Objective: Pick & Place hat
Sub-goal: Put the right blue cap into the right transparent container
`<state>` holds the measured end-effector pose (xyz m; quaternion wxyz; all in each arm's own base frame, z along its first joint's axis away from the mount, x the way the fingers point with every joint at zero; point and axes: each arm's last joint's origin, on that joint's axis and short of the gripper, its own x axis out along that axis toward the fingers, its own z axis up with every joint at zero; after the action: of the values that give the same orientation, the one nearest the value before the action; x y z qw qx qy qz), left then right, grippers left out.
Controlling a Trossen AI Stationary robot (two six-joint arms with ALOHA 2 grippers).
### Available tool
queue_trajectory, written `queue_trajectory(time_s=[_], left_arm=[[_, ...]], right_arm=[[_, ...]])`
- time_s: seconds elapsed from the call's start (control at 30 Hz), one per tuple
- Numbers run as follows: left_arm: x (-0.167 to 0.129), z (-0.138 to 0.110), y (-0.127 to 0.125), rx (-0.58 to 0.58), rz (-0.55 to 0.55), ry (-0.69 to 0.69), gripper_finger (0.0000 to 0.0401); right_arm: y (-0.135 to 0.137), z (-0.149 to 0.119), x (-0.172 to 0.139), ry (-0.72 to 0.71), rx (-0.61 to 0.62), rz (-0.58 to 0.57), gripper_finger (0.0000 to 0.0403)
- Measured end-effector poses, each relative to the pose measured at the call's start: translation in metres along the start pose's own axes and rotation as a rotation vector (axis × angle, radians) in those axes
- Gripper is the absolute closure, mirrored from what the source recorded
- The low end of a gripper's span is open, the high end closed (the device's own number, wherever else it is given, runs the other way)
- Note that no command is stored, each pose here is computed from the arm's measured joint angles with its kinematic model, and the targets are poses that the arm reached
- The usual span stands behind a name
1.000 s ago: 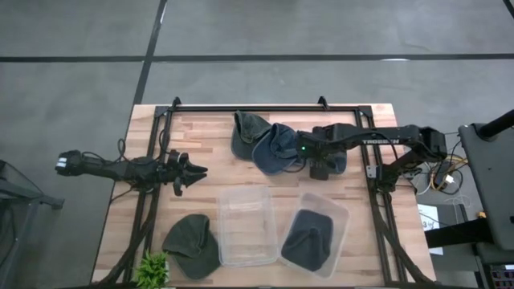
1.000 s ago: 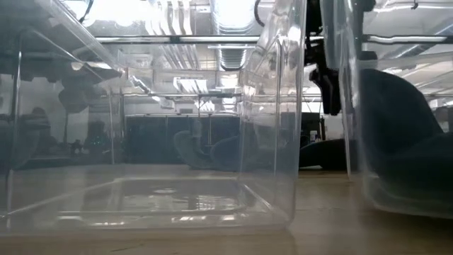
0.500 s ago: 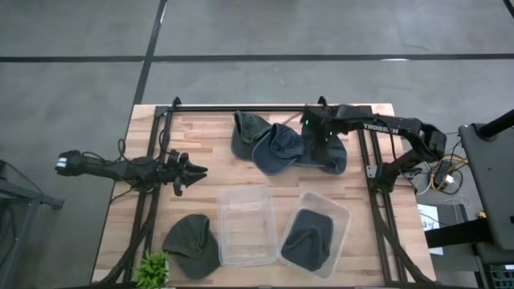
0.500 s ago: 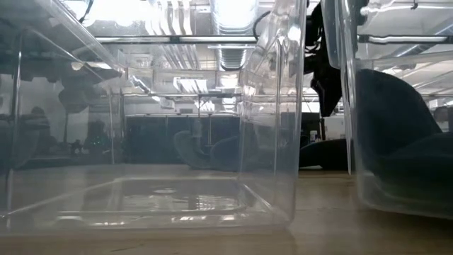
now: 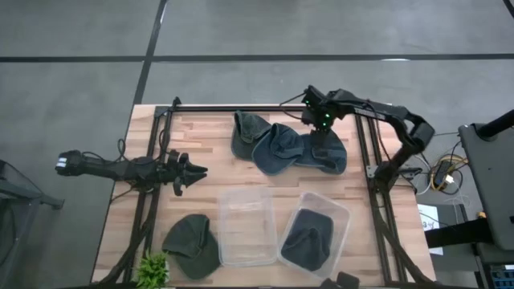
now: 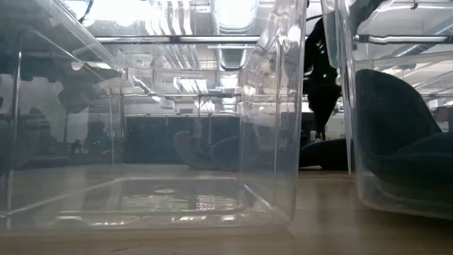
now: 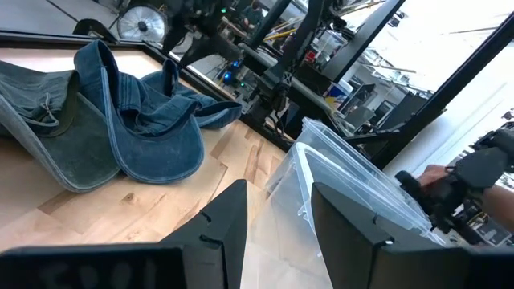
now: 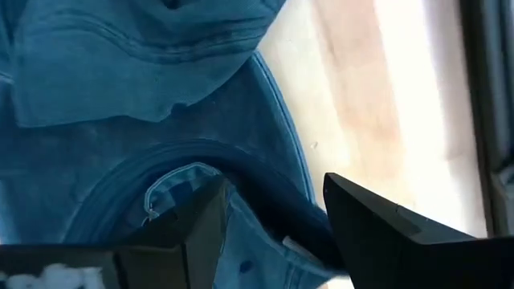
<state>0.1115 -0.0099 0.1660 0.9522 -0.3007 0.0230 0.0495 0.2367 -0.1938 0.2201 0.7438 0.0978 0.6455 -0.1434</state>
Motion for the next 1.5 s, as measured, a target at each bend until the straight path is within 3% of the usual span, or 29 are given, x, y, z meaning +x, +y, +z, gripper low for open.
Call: queue_trajectory(time_s=[0.33, 0.63, 0.83, 1.13, 1.5], left_arm=[[0.000, 0.000, 0.000, 0.004, 0.000, 0.000, 0.0268], [0.000, 0.000, 0.000, 0.005, 0.000, 0.001, 0.0268], [0.000, 0.000, 0.000, 0.005, 0.001, 0.001, 0.0268], [0.000, -0.001, 0.001, 0.012, 0.007, 0.011, 0.0268], [0.000, -0.002, 0.001, 0.018, 0.007, 0.023, 0.0268]], right_arm=[[-0.012, 0.030, 0.013, 0.190, -0.039, 0.031, 0.0200], [-0.025, 0.038, -0.026, 0.197, -0.018, 0.058, 0.0200], [-0.039, 0.031, -0.024, 0.239, 0.102, 0.203, 0.0200], [-0.044, 0.022, -0.013, 0.274, 0.147, 0.222, 0.0200], [-0.042, 0.015, 0.011, 0.278, 0.095, 0.226, 0.0200]])
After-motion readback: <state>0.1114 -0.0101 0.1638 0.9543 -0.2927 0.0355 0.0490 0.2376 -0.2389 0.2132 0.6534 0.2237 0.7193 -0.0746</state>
